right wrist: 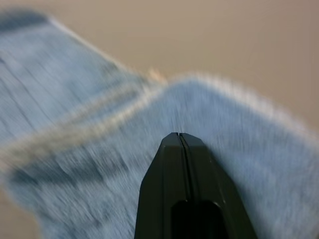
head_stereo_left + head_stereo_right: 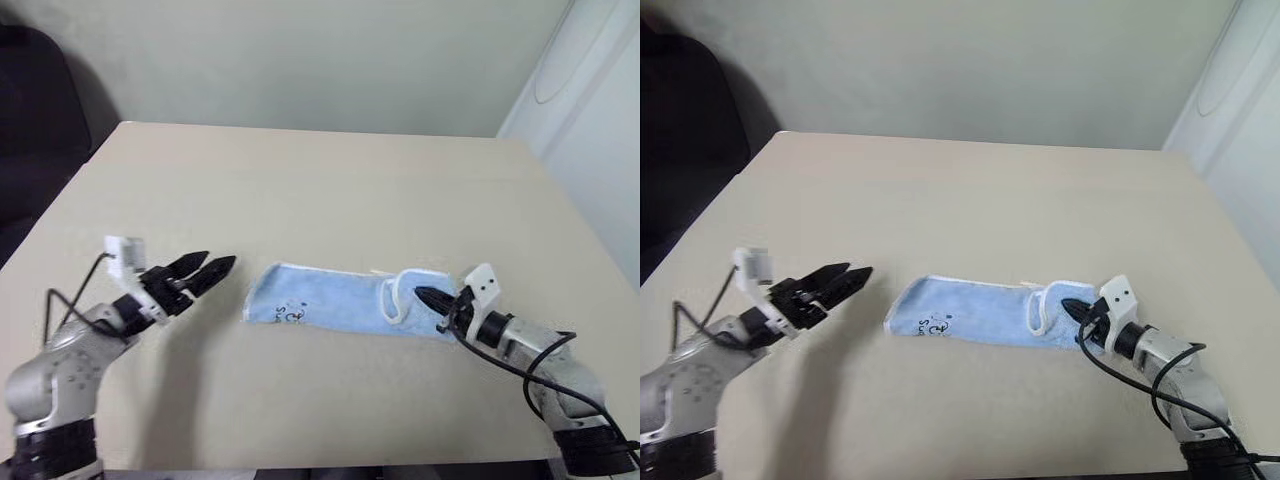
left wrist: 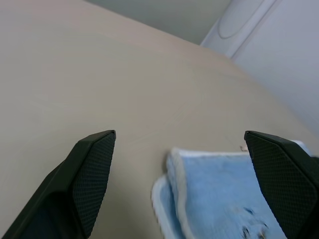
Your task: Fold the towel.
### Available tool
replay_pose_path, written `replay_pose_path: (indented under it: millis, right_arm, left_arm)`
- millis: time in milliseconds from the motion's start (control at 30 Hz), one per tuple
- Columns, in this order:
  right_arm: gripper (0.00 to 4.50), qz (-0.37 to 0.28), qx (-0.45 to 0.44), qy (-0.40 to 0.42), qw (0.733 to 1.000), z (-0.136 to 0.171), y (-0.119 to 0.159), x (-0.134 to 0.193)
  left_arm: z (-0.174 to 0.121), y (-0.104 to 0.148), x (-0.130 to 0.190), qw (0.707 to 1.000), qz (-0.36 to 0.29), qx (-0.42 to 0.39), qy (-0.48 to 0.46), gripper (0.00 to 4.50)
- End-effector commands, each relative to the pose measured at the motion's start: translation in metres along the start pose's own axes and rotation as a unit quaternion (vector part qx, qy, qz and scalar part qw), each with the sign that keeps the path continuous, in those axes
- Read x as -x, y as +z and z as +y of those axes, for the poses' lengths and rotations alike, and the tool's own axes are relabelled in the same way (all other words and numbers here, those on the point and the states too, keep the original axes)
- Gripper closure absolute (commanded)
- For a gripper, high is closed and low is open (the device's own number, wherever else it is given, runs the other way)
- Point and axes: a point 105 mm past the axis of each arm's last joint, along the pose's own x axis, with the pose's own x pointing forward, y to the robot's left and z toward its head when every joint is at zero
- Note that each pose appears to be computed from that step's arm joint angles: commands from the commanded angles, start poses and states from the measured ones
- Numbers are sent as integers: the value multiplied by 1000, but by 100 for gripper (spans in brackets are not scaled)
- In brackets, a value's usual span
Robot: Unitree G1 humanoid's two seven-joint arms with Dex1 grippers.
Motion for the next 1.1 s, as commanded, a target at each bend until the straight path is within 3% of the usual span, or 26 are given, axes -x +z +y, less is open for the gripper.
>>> replay_pose_path:
  millis: [33,100,267,433,767,1100]
  right_arm:
    - [321,-40,37,22,998,4,34,2]
    - [254,-55,46,18,997,2,43,-2]
    - [254,-94,59,14,994,-1,66,-14]
    - [254,-109,59,21,992,2,72,-23]
    - [254,-126,64,6,990,-5,78,-28]
    - [254,-142,69,-16,987,-11,85,-27]
  left_arm:
    - [-21,9,17,999,-3,32,-33,0]
    - [-28,2,21,998,5,63,-32,0]
    - [-52,-42,22,989,71,132,-13,0]
    - [-50,-67,14,974,87,203,48,0]
    - [-46,-81,-11,930,75,343,107,0]
    - [-35,-92,-39,904,100,384,161,0]
